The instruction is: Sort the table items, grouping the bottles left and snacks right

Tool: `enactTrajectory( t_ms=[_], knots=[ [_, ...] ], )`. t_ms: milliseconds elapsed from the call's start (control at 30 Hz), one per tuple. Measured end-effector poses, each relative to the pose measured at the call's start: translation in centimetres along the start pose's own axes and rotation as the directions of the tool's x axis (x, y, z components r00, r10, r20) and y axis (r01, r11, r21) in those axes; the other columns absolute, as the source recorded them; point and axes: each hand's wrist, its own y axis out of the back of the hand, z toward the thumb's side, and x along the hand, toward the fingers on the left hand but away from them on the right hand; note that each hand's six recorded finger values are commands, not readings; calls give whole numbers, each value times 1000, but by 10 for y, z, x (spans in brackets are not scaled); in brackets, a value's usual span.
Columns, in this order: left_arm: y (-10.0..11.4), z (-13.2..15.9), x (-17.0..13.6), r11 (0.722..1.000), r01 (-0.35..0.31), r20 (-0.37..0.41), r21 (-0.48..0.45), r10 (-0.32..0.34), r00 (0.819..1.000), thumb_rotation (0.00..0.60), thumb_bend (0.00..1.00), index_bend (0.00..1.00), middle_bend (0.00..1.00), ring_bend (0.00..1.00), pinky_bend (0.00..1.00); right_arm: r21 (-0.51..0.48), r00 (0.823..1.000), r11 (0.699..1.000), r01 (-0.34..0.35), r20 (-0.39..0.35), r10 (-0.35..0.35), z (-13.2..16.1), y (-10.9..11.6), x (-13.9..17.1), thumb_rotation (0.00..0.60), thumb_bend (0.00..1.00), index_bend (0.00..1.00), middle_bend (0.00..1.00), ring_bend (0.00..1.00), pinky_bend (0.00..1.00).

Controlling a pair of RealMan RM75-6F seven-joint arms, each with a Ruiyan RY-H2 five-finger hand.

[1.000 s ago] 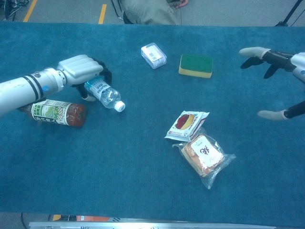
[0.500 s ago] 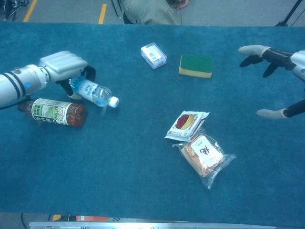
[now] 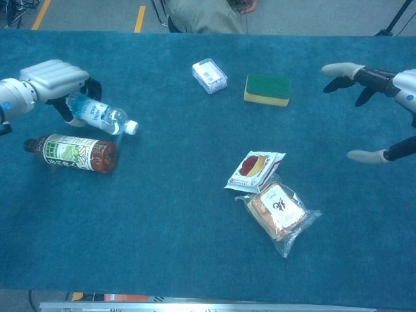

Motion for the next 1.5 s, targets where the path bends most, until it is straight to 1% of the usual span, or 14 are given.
enactTrajectory(
  t_ms=[67, 167, 233, 300, 367, 533, 733, 833, 933, 1033, 1133, 1200, 1333, 1500],
  knots=[
    [-4, -2, -2, 1000, 27, -5, 8, -27, 1000, 600, 172, 408, 421, 309, 436, 0, 1000, 1000, -2, -1, 2, 0, 0, 0, 600, 129, 35, 249, 192, 338],
    [-9, -3, -5, 998, 65, -8, 23, -65, 998, 600, 172, 358, 333, 234, 406, -1, 1000, 1000, -3, -3, 3, 1, -1, 0, 600, 129, 35, 249, 193, 338],
    [-10, -3, -6, 996, 81, -9, 35, -80, 997, 600, 172, 328, 279, 187, 372, -1, 1000, 1000, -3, -3, 3, 1, -1, 0, 600, 129, 35, 249, 192, 338],
    [-10, -4, -8, 994, 99, -15, 48, -99, 995, 600, 172, 270, 211, 120, 308, -2, 1000, 1000, -2, -3, 2, 2, 0, 0, 600, 129, 35, 249, 192, 338],
    [-10, -5, -9, 992, 113, -22, 57, -112, 993, 600, 172, 236, 179, 82, 269, -1, 1000, 1000, -3, -3, 3, 2, 0, 0, 600, 129, 35, 249, 193, 338],
    [-3, -5, -14, 990, 122, -33, 64, -120, 992, 600, 172, 220, 155, 60, 240, -2, 1000, 1000, -5, -3, 5, 1, -1, 0, 600, 129, 35, 249, 192, 338],
    [12, -8, -22, 994, 100, -52, 44, -98, 994, 600, 172, 209, 155, 59, 222, -2, 1000, 1000, 0, -1, 0, 0, 0, -1, 600, 130, 35, 249, 192, 338],
    [22, -10, -26, 998, 63, -65, 20, -62, 996, 600, 172, 209, 156, 59, 221, 2, 1000, 1000, 3, 8, -3, -2, 2, 0, 600, 129, 35, 249, 192, 338],
    [33, -14, -31, 1000, 4, -83, -16, -6, 997, 600, 172, 209, 160, 60, 221, 10, 1000, 1000, 10, 25, -10, -7, 4, 1, 600, 129, 35, 249, 192, 338],
    [45, -18, -38, 995, -74, -103, -61, 68, 992, 600, 171, 209, 169, 63, 221, 21, 998, 1000, 15, 53, -16, -14, 7, 2, 600, 129, 39, 249, 193, 338],
    [54, -22, -50, 980, -162, -124, -119, 147, 981, 600, 172, 209, 165, 64, 221, 35, 995, 999, 16, 93, -19, -23, 11, 4, 600, 130, 43, 249, 193, 338],
    [58, -27, -60, 963, -216, -141, -163, 194, 971, 600, 172, 209, 162, 64, 221, 48, 992, 999, 19, 126, -25, -30, 13, 7, 600, 130, 44, 249, 193, 338],
    [59, -36, -81, 936, -288, -171, -201, 256, 951, 600, 171, 209, 161, 64, 221, 90, 984, 995, 38, 172, -53, -39, 19, 12, 600, 130, 59, 249, 193, 338],
    [56, -44, -108, 902, -372, -206, -221, 330, 921, 600, 171, 209, 158, 64, 221, 152, 964, 985, 84, 236, -118, -53, 29, 22, 600, 129, 76, 249, 192, 338]
  ],
)
